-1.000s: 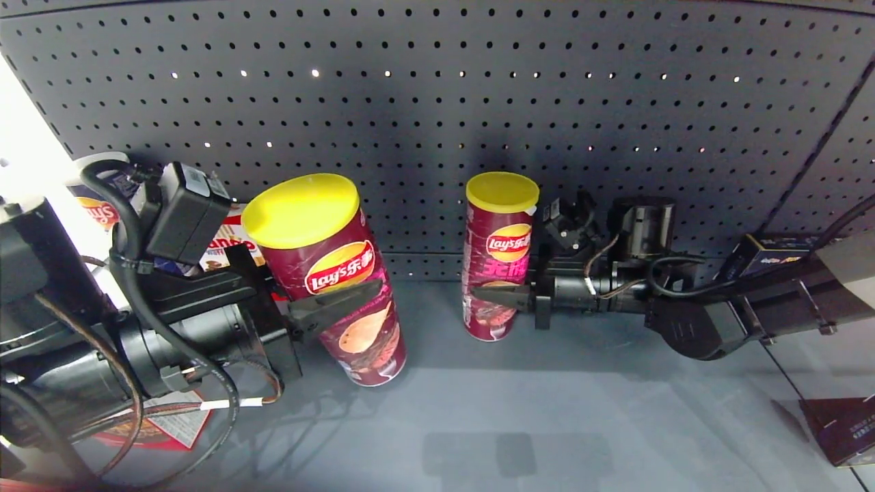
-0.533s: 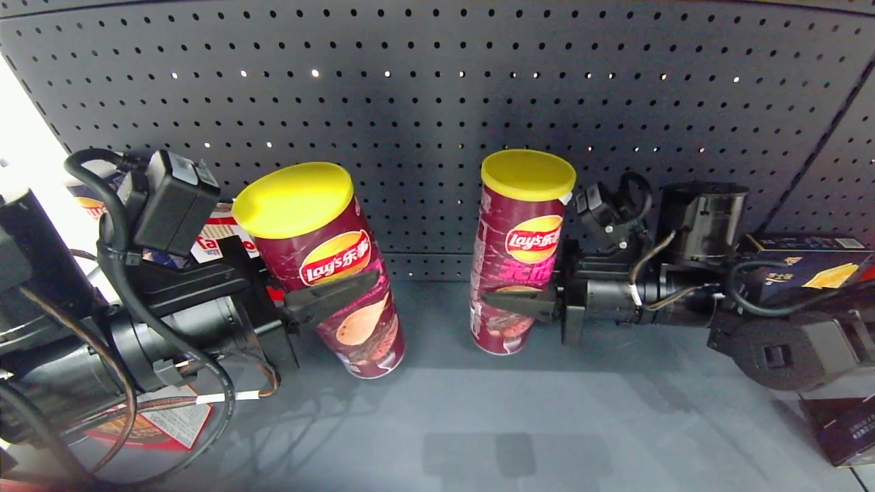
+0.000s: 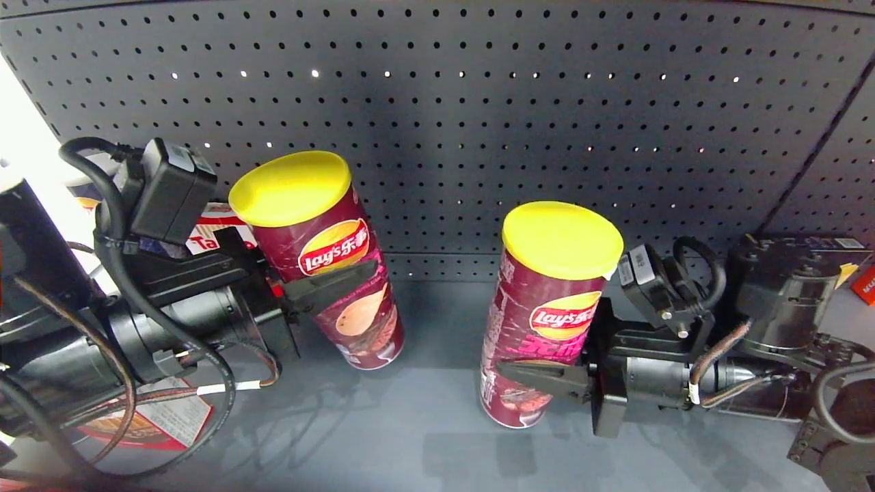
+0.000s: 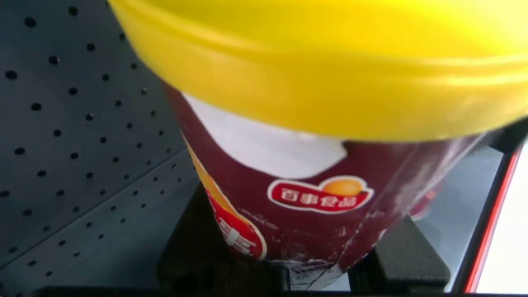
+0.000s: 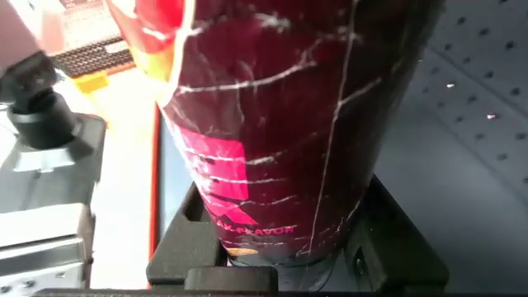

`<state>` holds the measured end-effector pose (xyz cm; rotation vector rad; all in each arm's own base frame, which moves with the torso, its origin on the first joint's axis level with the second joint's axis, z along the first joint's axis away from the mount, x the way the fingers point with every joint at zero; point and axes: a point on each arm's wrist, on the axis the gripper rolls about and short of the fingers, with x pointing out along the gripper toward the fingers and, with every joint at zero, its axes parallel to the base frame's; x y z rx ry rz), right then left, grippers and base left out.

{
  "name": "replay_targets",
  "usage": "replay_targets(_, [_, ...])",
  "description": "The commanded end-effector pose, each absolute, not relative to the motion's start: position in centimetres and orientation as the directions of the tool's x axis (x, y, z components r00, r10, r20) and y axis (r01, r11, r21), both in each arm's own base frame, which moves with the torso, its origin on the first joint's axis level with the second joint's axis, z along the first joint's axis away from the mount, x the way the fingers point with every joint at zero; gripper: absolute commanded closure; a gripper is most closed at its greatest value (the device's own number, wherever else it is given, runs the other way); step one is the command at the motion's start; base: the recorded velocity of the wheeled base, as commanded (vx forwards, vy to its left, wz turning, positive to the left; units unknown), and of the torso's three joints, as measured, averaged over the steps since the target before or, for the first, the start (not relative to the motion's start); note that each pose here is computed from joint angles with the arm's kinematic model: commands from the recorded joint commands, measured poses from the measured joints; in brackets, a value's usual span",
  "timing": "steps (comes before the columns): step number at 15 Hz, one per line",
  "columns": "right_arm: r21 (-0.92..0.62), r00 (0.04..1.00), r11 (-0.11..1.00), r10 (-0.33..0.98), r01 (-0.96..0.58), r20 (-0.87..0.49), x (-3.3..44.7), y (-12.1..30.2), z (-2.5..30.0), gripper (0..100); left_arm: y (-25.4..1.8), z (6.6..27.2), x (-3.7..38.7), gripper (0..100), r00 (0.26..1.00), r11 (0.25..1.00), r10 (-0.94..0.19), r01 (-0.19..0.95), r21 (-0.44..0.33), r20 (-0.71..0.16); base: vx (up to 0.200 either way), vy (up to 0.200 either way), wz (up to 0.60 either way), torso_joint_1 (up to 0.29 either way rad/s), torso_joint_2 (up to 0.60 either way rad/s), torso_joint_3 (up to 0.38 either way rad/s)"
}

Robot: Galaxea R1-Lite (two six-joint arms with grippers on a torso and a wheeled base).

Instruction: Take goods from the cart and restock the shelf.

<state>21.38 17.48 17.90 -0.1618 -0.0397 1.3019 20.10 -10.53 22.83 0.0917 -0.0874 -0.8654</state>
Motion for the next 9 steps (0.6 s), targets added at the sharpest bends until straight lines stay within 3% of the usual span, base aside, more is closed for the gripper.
replay_targets(1, [-0.125,0.256,0.245,0.963,-0.961,-0.081,20.6,17.3,16.9,100,-10.5,22.9,20.1,100,0.645,0.645,-0.763,0.755,0.116,0.04,0.0,0.0,0.0,0.0,0.0,0.0])
replay_targets(9, [-0.1,0.249,0.237,0.961,-0.966,-0.123,20.2,17.5,14.1,100,-10.6,22.7,20.2,100,0.646,0.645,-0.763,0.756,0.114,0.036,0.0,0.0,0.0,0.0,0.0,0.0])
